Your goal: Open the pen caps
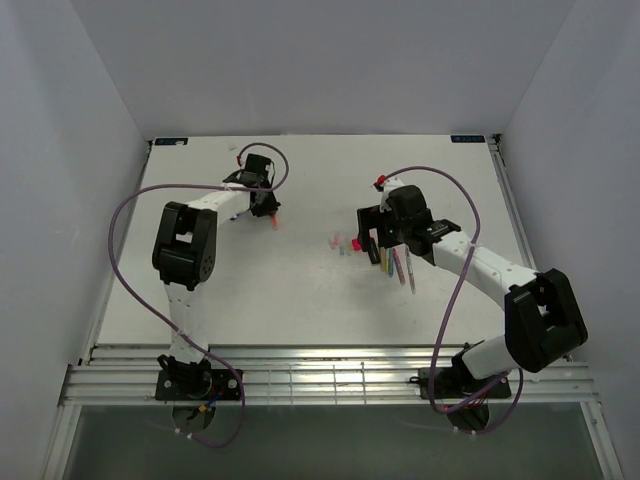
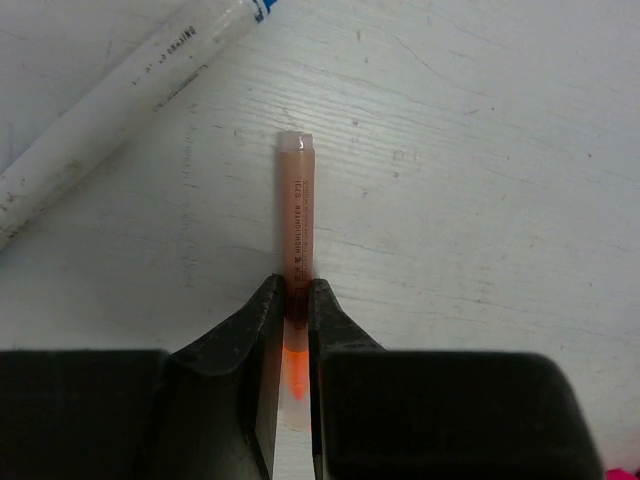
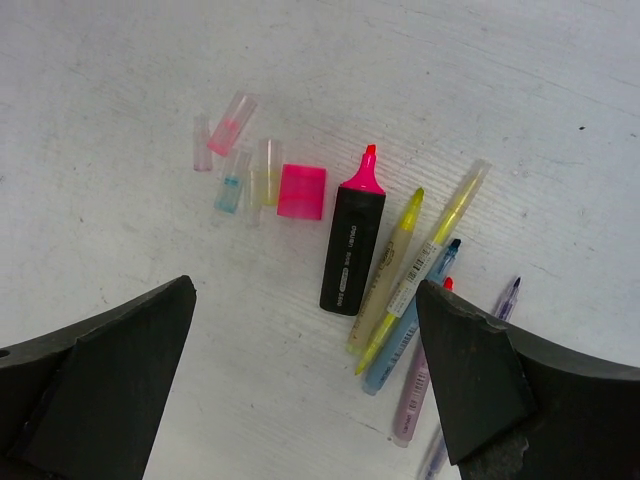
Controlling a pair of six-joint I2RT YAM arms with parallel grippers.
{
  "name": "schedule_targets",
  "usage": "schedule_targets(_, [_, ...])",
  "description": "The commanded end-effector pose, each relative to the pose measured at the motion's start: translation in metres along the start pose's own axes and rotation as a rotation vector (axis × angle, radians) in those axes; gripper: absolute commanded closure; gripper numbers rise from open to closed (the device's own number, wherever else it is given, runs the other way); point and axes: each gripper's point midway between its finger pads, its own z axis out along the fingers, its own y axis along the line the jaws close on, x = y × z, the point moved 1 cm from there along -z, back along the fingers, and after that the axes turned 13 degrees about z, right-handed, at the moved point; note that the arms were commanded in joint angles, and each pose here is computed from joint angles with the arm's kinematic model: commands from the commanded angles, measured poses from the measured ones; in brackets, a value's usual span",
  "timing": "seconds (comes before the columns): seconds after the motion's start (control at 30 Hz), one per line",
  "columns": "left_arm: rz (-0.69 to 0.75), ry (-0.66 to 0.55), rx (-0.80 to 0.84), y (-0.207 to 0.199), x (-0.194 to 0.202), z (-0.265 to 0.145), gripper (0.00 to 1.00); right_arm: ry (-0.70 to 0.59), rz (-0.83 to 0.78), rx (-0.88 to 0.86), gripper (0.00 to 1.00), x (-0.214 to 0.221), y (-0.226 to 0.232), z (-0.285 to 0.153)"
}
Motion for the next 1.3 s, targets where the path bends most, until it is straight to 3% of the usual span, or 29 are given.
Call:
schedule_targets(0.0, [0.039, 0.061, 0.044, -0.021, 0.021, 0.001, 0.84, -0.050, -0.018, -0.009, 0.03, -0.010, 0.003, -0.011])
schedule_targets(0.2, [0.074, 0.091, 0.120, -0.047, 0.041, -0.007, 1.00, -0.048, -0.013, -0.034, 0.03, -0.013, 0.010, -0.017])
schedule_targets(0.33, [0.103, 0.035, 0.270, -0.070, 0.043, -0.033, 1.00, -0.018, 0.012, -0.091, 0.03, -0.011, 0.021, -0.022])
schedule_targets(0.37, [0.114, -0.047, 0.376, -0.086, 0.025, -0.056, 1.00, -0.022, 0.025, -0.106, 0.04, -0.013, 0.025, -0.024])
schedule_targets(0.43, [0.132, -0.062, 0.456, -0.088, 0.041, -0.071, 1.00, -0.017, 0.042, -0.147, 0.04, -0.014, 0.033, -0.027])
schedule_targets(0.5, [0.158, -0.201, 0.600, -0.105, 0.022, -0.110, 1.00, -0.021, 0.072, -0.179, 0.04, -0.019, 0.040, -0.032])
schedule_targets(0.7, [0.211, -0.269, 0.818, -0.119, 0.048, -0.166, 1.00, -0.049, 0.161, -0.333, 0.02, -0.028, 0.068, -0.043])
schedule_targets(0.77, [0.214, -0.260, 0.853, -0.124, 0.058, -0.172, 1.00, -0.050, 0.184, -0.381, 0.00, -0.027, 0.075, -0.044])
schedule_targets(0.93, [0.227, -0.255, 0.904, -0.139, 0.072, -0.186, 1.00, -0.069, 0.257, -0.495, 0.12, -0.022, 0.090, -0.048])
schedule_targets(1.1, [0.243, -0.258, 0.945, -0.153, 0.080, -0.198, 1.00, -0.079, 0.282, -0.537, 0.21, -0.022, 0.095, -0.049])
schedule_targets(1.27, [0.267, -0.258, 0.973, -0.167, 0.087, -0.206, 1.00, -0.091, 0.308, -0.537, 0.24, -0.020, 0.094, -0.047])
